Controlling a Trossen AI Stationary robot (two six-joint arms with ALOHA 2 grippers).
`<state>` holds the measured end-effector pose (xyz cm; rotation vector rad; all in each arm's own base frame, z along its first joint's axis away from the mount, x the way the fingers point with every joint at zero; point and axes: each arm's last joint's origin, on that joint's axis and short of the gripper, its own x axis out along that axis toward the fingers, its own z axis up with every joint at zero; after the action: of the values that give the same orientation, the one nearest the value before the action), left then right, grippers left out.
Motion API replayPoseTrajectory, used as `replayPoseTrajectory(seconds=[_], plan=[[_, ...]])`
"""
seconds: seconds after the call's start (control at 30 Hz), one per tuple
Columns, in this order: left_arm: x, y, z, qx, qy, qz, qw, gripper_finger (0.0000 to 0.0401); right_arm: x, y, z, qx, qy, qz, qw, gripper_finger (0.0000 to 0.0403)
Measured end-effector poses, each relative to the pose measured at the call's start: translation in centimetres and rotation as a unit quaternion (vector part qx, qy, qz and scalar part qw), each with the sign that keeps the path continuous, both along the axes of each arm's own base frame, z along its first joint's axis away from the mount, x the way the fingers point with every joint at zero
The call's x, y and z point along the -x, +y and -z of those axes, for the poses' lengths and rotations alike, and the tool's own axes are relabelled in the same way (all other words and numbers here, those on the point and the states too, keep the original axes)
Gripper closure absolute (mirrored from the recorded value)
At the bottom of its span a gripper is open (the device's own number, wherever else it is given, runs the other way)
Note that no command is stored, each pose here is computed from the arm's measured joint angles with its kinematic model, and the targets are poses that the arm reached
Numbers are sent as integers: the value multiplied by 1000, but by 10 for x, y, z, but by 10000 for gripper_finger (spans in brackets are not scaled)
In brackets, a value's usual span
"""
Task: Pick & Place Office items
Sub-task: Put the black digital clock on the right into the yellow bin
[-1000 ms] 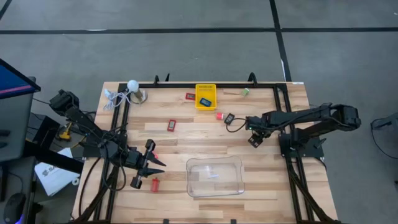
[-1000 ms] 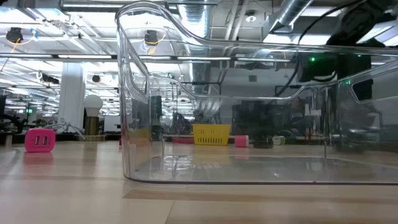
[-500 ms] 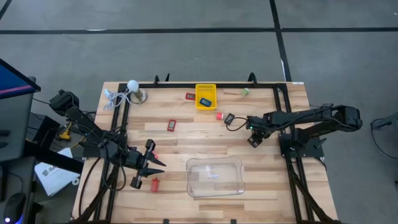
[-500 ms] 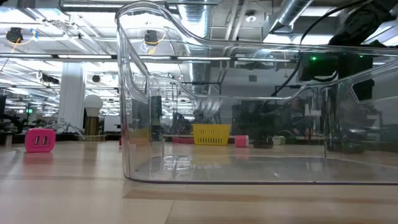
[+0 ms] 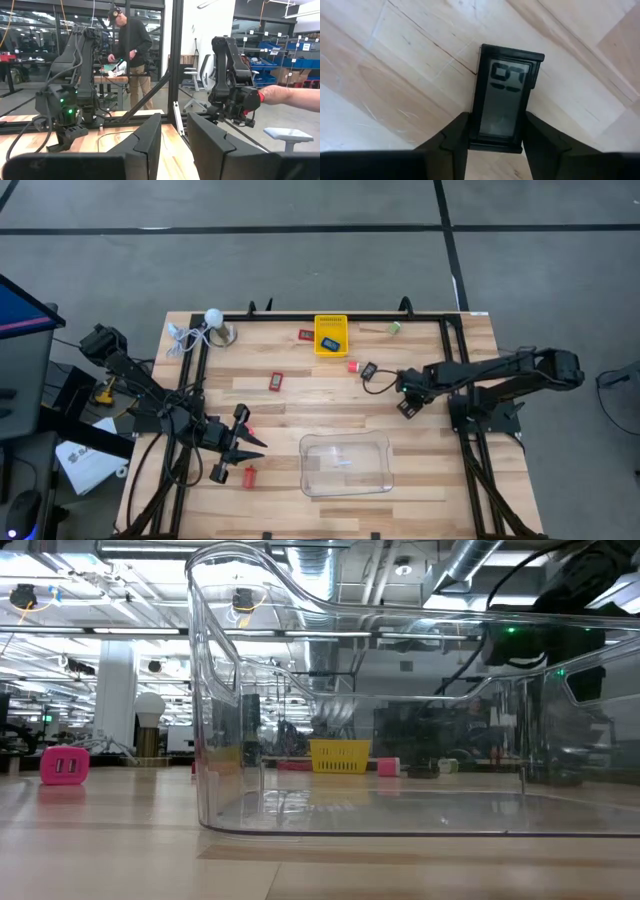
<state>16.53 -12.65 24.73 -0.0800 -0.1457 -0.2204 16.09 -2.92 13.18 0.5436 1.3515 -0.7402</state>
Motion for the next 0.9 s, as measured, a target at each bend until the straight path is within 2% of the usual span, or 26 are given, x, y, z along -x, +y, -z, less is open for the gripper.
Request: replayPoseTrajectory(seconds=[0.07,0.23,0.33,0.47,0.53,0.63,0.73,0.9], plan=[[0,0,0,0,0,0,1000,310,-3,5,-6,3,-18,-7,1000,263],[0,0,0,0,-2,0,1000,310,-25,21,-39,-2,-142,-46,989,263],[0,0,-1,1,-4,0,1000,310,-44,24,-72,8,-234,-72,969,263],[0,0,-1,1,-6,-1,1000,310,-64,18,-108,38,-303,-107,946,263],[-1,0,-1,-5,-7,-3,1000,310,-78,9,-126,49,-339,-117,932,263],[-1,1,-2,-6,-11,-5,1000,310,-101,-10,-139,50,-349,-128,927,263],[-2,3,-2,-6,-11,-11,1000,310,-129,-39,-144,45,-348,-130,927,263],[-4,5,-1,-8,-9,-16,1000,310,-177,-98,-134,19,-329,-130,935,263]])
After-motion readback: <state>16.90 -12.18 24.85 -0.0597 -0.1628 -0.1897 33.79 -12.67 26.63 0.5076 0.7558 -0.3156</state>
